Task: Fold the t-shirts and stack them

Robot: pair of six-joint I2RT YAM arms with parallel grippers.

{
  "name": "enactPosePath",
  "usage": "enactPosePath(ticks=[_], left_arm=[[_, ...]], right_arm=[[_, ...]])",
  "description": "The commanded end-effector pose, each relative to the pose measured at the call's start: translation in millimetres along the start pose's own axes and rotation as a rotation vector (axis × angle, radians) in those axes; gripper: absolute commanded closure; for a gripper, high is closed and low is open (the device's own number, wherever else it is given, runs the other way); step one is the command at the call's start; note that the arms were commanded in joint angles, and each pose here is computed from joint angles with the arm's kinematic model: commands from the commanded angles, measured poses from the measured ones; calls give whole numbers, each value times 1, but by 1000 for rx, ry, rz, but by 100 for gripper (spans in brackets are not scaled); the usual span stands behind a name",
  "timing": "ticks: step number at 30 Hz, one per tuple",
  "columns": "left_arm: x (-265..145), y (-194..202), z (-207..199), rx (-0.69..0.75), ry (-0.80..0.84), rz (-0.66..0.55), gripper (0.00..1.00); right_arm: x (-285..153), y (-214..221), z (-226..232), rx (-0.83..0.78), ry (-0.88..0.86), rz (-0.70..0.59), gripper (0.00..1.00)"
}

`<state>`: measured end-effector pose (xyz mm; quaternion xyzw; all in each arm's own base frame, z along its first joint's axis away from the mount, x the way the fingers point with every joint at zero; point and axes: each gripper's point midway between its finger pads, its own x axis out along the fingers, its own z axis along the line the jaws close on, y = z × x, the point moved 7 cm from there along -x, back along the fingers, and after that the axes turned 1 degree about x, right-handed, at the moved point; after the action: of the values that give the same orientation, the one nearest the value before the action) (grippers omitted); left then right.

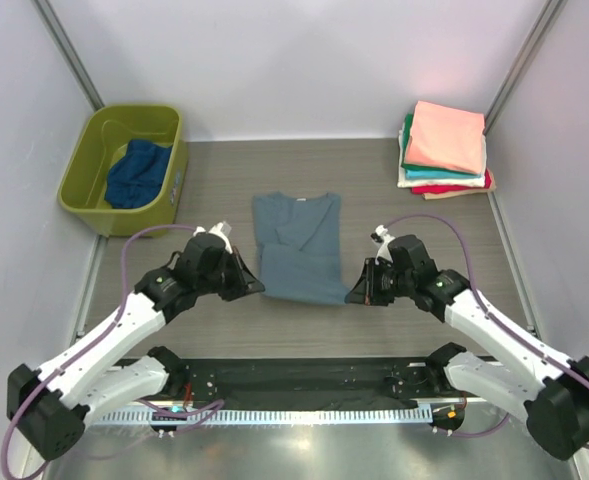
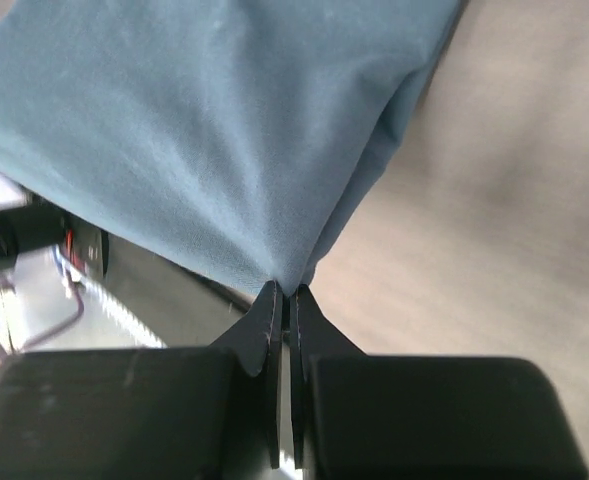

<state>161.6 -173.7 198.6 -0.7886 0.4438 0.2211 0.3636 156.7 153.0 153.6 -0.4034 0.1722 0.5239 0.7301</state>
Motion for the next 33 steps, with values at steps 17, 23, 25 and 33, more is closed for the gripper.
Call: enactPosePath(ticks=[17, 23, 25, 33], left_arm=[[-24, -44, -13, 93, -285, -179, 100], [-19, -85, -29, 115, -313, -215, 100], [-21, -101, -32, 101, -311, -235, 100], [-1, -152, -22, 50, -348, -231, 100]], right_arm=[[-30, -69, 28, -188, 275, -149, 99], [-24, -117, 35, -209, 314, -193, 99], [-20, -132, 37, -215, 311, -197, 99], [5, -172, 36, -224, 317, -186, 99]])
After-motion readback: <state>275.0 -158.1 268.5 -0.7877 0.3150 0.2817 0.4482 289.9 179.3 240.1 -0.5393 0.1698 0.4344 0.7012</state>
